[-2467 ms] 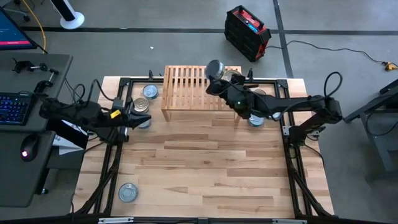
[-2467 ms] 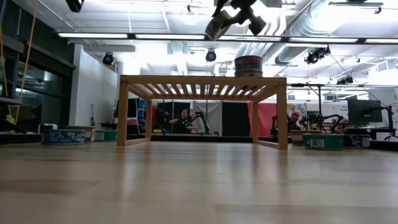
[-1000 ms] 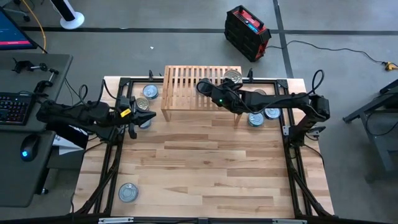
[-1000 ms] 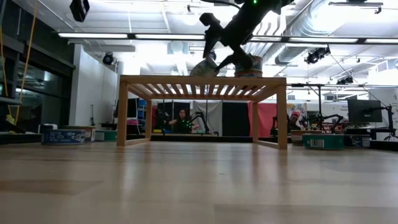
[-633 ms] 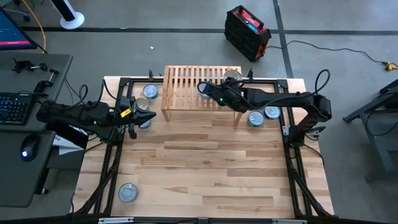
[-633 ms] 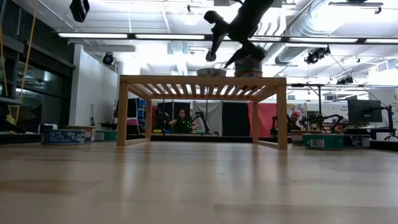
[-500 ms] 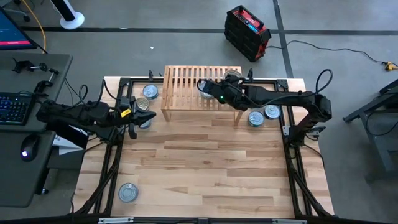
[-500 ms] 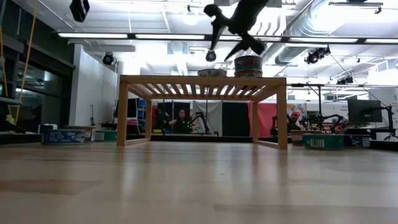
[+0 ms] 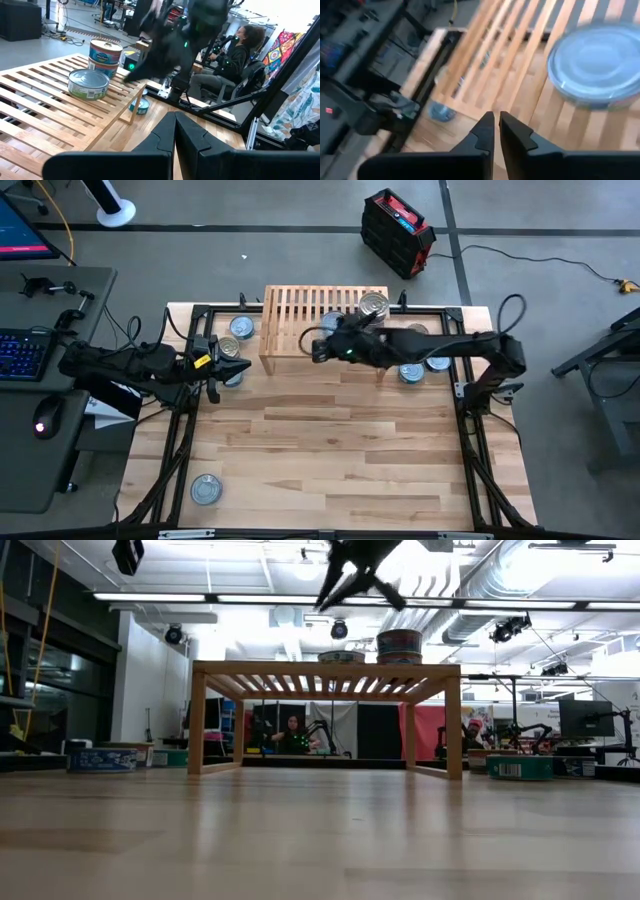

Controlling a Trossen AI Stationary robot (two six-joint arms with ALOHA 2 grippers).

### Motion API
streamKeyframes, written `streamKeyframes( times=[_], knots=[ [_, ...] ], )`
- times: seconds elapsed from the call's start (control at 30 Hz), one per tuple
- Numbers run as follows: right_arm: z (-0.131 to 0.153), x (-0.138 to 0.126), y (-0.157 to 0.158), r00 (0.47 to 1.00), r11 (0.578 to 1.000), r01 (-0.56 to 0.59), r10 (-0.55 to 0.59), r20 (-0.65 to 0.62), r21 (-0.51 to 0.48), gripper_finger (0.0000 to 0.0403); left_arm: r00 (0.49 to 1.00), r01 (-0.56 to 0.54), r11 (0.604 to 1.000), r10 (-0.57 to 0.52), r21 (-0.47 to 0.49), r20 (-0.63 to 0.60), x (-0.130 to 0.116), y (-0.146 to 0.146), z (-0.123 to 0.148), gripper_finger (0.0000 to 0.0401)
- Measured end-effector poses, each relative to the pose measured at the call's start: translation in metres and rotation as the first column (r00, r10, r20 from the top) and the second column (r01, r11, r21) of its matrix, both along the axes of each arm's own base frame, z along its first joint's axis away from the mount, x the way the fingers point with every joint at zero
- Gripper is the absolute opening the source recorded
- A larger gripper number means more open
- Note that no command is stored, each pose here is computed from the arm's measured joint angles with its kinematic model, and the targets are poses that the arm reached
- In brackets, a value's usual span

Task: Stack canned seafood by type on shelf
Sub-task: Put the green tuna can on the shelf

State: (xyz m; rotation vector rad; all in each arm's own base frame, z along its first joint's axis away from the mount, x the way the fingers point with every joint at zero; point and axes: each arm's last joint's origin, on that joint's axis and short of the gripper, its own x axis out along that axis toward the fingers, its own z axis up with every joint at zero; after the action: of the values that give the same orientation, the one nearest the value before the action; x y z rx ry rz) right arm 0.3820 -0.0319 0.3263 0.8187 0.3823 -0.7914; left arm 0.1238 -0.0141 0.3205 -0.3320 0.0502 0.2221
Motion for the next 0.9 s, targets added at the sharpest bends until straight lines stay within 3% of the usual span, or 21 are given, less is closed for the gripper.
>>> streamKeyframes(
  times=[0.1, 0.3, 0.5, 0.73, 0.9],
  knots=[
    [-0.017, 0.016, -0.001, 0.999, 1.0, -0.006, 0.005, -0.053, -0.01, 0.0004, 1.0, 0.0, 1.0, 0.0, 0.0, 0.0, 0.0, 0.0, 0.0, 0.0001],
    [-0.022, 0.033, -0.013, 0.988, 0.991, 0.072, -0.086, -0.129, -0.11, 0.0001, 1.0, -0.002, 1.0, 0.002, -0.014, 0.003, 0.0, 0.0, 0.0, 0.0001],
    [-0.025, 0.03, -0.027, 0.962, 0.994, 0.062, -0.084, -0.261, -0.091, 0.0, 1.0, -0.004, 0.999, 0.004, -0.037, 0.008, 0.0, 0.0, 0.0, 0.0001],
    [-0.029, 0.026, -0.036, 0.95, 0.995, 0.066, -0.084, -0.301, -0.07, 0.0, 1.0, -0.004, 0.999, 0.004, -0.034, 0.007, 0.0, 0.0, 0.0, 0.0001],
    [-0.03, 0.022, -0.041, 0.932, 0.988, 0.107, -0.139, -0.335, -0.114, 0.0, 1.0, -0.003, 1.0, 0.003, -0.025, 0.005, 0.0, 0.0, 0.0, 0.0001]
  ],
)
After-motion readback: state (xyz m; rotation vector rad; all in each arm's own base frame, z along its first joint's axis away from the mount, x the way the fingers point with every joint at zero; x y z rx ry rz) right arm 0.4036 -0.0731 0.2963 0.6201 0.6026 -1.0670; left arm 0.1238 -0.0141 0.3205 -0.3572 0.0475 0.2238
